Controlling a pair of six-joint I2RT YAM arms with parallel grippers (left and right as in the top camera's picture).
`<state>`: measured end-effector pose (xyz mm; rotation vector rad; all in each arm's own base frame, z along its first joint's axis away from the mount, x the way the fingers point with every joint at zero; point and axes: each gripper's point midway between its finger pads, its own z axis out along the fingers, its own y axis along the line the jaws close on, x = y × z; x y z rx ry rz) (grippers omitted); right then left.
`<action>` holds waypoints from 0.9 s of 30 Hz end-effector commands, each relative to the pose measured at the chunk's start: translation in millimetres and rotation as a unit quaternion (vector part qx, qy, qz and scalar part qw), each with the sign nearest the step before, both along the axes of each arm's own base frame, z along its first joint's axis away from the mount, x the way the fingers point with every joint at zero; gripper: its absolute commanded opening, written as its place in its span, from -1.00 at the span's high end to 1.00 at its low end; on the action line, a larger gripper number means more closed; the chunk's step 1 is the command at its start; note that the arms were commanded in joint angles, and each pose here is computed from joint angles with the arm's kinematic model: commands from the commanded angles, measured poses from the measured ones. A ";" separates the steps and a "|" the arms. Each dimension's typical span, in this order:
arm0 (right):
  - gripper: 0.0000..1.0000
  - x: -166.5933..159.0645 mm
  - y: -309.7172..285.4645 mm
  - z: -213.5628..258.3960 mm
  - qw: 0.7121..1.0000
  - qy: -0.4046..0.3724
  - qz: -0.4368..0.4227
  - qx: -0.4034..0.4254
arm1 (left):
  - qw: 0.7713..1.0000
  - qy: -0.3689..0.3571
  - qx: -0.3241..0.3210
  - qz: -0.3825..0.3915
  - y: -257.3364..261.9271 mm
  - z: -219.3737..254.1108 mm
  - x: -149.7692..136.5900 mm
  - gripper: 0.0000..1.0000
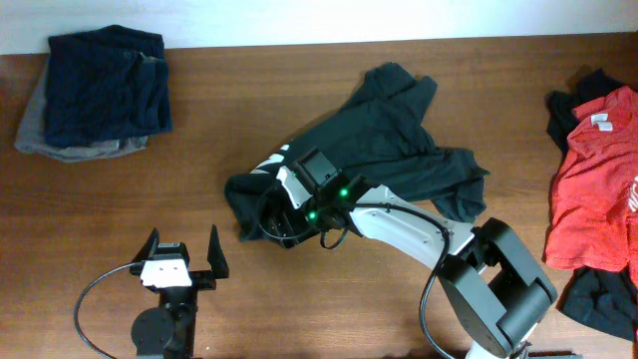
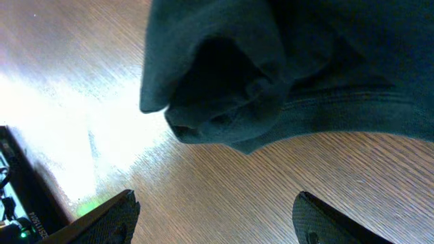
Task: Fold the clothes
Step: 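Pull the dark green shirt left onto the table center with the right gripper, then drag the shirt upward and release it with the right gripper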
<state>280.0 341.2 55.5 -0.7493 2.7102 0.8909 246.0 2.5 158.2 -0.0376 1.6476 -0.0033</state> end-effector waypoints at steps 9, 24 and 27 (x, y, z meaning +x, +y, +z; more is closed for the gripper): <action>-0.55 3.5 40.1 20.3 0.995 0.038 -0.038 0.085 | 1.000 0.000 -0.004 0.002 0.5 -1.1 -0.1 -0.98; -0.39 25.2 52.2 -6.5 0.984 0.095 -0.099 0.116 | 1.000 0.000 -0.004 0.002 0.5 -1.1 -0.1 -0.98; -0.05 31.3 51.7 -3.2 0.984 0.086 -0.101 0.121 | 1.000 0.000 -0.004 0.002 0.5 -1.1 -0.1 -0.98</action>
